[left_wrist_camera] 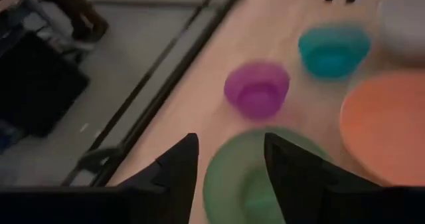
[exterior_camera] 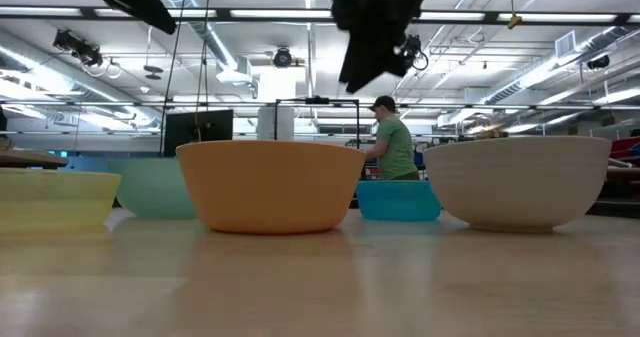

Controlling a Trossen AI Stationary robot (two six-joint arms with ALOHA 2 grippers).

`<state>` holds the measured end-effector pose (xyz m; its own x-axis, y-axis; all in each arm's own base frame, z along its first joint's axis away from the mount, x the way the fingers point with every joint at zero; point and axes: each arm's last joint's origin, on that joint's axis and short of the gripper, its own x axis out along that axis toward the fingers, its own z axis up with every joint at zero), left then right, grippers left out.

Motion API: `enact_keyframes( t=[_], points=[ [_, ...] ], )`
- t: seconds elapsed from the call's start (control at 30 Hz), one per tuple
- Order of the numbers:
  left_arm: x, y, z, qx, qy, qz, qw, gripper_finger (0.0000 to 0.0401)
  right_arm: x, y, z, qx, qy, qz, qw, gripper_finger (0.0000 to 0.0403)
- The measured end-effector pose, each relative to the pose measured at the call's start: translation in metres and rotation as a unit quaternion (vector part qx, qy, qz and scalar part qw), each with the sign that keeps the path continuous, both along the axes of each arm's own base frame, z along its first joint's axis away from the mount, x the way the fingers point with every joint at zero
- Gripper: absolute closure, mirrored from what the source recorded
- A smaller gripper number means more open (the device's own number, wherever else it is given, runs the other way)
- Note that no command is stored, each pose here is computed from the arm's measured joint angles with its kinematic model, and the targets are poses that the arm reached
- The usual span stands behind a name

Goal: Nest bowls inside each other
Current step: Stack the orange bowl on top of the green bowl

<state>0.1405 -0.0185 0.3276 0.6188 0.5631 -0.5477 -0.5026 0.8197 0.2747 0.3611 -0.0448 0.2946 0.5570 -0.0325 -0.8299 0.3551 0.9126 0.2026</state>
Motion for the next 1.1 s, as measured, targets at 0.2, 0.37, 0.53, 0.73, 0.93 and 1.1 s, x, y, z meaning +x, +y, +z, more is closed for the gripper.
enact_keyframes(
  t=[0.2,0.37,0.53,0.73,0.93,1.1],
  points=[
    [0.027,-0.008,-0.008,0.005,0.069,-0.004,0.998,0.0217,0.024,0.021,-0.033,0.016,0.022,0.018,0.999,0.0250],
    [0.037,-0.011,-0.020,0.012,0.112,0.006,0.994,0.0217,0.033,0.039,-0.048,0.042,0.037,0.028,0.998,0.0234],
    [0.040,-0.012,-0.024,0.001,0.115,0.019,0.993,0.0217,0.039,0.050,-0.057,0.050,0.038,0.017,0.998,0.0229],
    [0.040,-0.012,-0.024,-0.007,0.110,0.027,0.994,0.0217,0.047,0.056,-0.080,0.033,0.062,-0.006,0.998,0.0229],
    [0.039,-0.012,-0.025,-0.007,0.113,0.026,0.993,0.0217,0.054,0.055,-0.104,0.029,0.086,-0.027,0.995,0.0229],
    [0.039,-0.012,-0.025,-0.007,0.116,0.026,0.993,0.0217,0.059,0.057,-0.121,0.025,0.101,-0.028,0.994,0.0232]
  ],
)
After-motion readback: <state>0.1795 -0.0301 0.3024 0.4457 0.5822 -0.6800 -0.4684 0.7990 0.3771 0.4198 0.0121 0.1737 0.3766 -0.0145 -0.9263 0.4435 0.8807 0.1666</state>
